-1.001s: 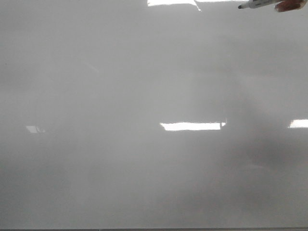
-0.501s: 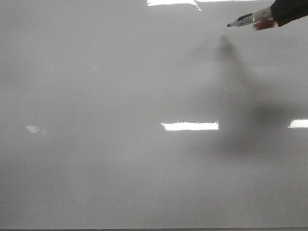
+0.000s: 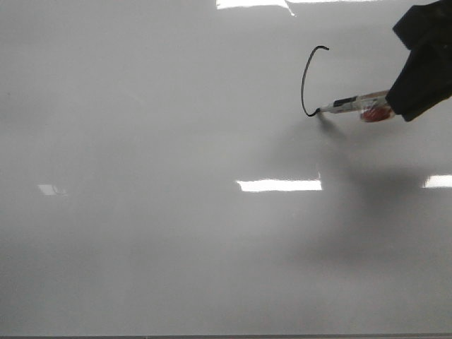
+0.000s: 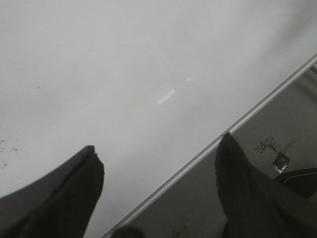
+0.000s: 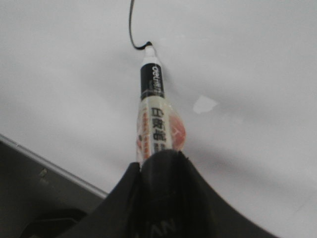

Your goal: Write number 6 on whiteboard

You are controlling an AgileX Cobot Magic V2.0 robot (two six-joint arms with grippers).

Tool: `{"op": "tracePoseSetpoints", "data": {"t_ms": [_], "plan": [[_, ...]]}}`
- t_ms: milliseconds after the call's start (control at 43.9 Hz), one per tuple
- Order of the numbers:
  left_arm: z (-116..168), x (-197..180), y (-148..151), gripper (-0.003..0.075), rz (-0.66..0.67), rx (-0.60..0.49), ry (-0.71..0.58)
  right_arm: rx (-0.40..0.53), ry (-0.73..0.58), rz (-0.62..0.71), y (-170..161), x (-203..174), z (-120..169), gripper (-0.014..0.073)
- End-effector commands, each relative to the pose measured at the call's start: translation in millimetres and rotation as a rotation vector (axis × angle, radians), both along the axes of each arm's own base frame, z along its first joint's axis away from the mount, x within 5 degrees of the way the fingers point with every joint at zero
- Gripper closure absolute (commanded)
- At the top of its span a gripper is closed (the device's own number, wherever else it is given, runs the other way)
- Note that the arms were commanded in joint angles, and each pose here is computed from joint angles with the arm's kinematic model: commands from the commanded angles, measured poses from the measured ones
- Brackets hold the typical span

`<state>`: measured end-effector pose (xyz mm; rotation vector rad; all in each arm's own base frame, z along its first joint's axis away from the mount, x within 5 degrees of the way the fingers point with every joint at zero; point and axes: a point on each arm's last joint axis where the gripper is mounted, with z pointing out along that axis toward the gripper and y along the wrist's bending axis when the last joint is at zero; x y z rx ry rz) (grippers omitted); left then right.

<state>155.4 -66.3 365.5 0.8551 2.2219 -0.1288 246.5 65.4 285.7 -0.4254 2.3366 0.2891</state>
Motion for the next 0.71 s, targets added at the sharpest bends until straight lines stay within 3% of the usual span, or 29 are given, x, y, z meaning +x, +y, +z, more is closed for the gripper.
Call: {"op": "tracePoseSetpoints", "data": {"t_ms": [0, 205, 364, 592, 683], "plan": [[13, 2, -1, 0.0249, 0.015, -0.05, -0.077, 0.025, -0.19, -0.055, -5, 3, 30, 0.0662], [17, 5, -1, 0.0249, 0.021, -0.069, -0.119, 0.029, -0.178, 0.01, 15, 7, 22, 0.0662], [17, 5, -2, 0.0249, 0.012, -0.069, -0.128, 0.004, -0.219, 0.135, 25, -20, 40, 0.0662], [13, -4, -41, 0.0248, -0.374, -0.052, -0.147, -0.153, -0.2, 0.582, 42, -84, 54, 0.0662], [5, -8, -64, 0.0248, -0.508, -0.037, -0.108, -0.168, -0.205, 0.674, 44, -102, 58, 0.0662]]}}
